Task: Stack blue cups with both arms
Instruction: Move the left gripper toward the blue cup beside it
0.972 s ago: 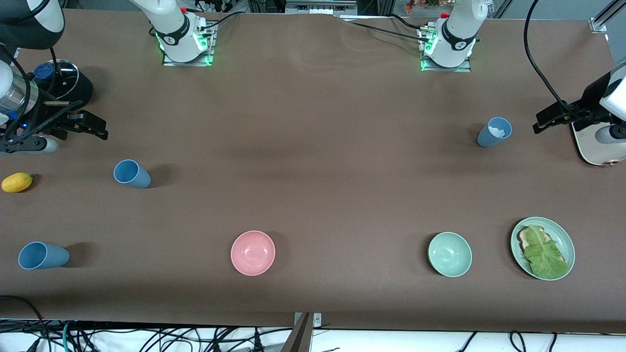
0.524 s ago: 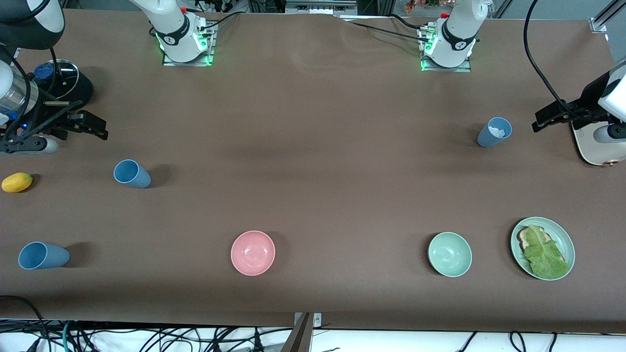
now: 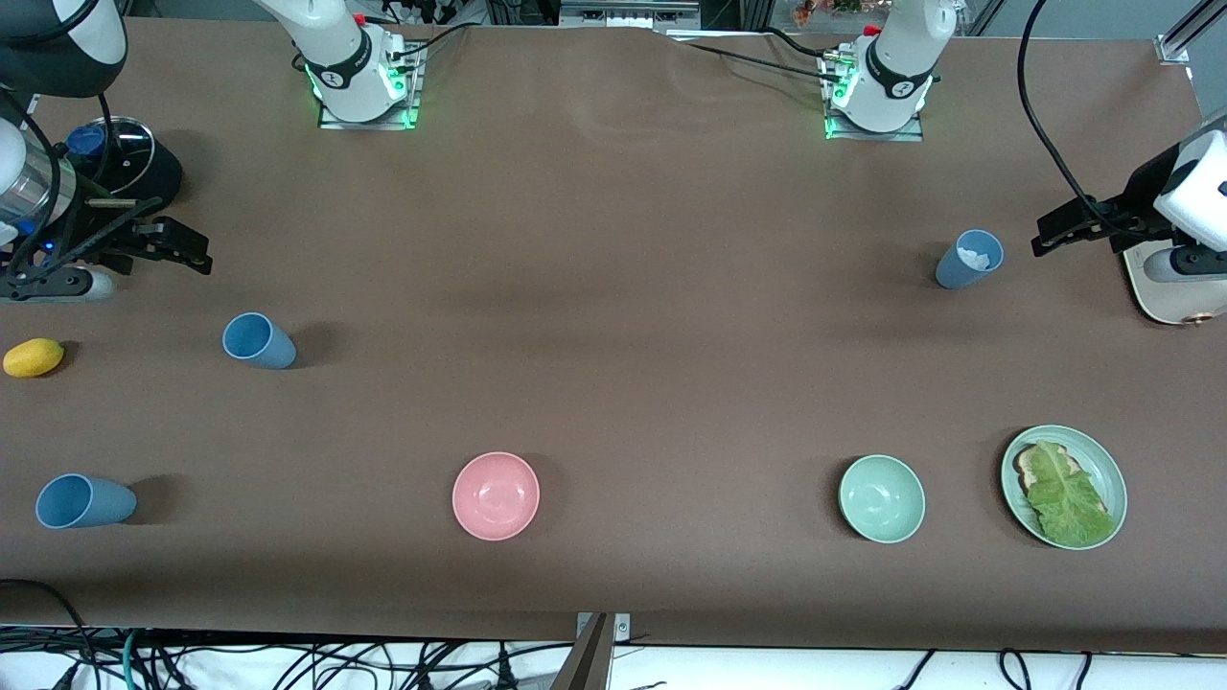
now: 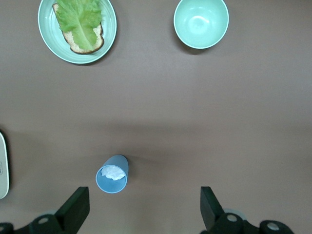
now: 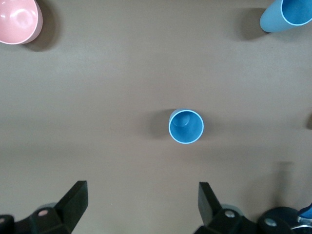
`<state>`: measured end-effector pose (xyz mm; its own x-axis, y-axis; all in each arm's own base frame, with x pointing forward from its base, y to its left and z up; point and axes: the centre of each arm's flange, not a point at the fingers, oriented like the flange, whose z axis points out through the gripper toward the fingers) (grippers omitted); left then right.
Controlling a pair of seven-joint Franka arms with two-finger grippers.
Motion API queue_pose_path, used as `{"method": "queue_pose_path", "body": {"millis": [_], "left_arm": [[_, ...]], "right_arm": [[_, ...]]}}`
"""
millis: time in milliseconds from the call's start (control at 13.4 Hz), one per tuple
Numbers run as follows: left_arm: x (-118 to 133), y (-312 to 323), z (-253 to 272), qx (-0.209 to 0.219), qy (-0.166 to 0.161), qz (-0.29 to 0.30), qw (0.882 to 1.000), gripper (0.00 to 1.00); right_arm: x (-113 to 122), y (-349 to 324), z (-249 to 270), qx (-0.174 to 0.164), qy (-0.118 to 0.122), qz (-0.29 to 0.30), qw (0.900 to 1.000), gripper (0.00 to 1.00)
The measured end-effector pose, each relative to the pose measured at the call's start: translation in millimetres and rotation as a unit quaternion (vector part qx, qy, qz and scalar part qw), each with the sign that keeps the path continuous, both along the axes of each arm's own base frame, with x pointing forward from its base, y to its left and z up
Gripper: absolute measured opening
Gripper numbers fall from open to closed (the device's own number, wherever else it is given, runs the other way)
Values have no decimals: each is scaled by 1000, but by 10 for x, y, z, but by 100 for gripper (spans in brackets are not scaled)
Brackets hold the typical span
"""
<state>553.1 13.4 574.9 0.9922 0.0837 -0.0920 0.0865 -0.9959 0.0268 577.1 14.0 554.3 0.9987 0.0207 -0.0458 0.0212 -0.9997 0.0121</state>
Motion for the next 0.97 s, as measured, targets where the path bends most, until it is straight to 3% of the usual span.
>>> {"method": "queue_pose_path", "body": {"millis": [972], "left_arm": [[47,33,-221,-5,31,-21,999,100]], "right_arm": [[1,0,-3,0,0,0,1000,100]]}}
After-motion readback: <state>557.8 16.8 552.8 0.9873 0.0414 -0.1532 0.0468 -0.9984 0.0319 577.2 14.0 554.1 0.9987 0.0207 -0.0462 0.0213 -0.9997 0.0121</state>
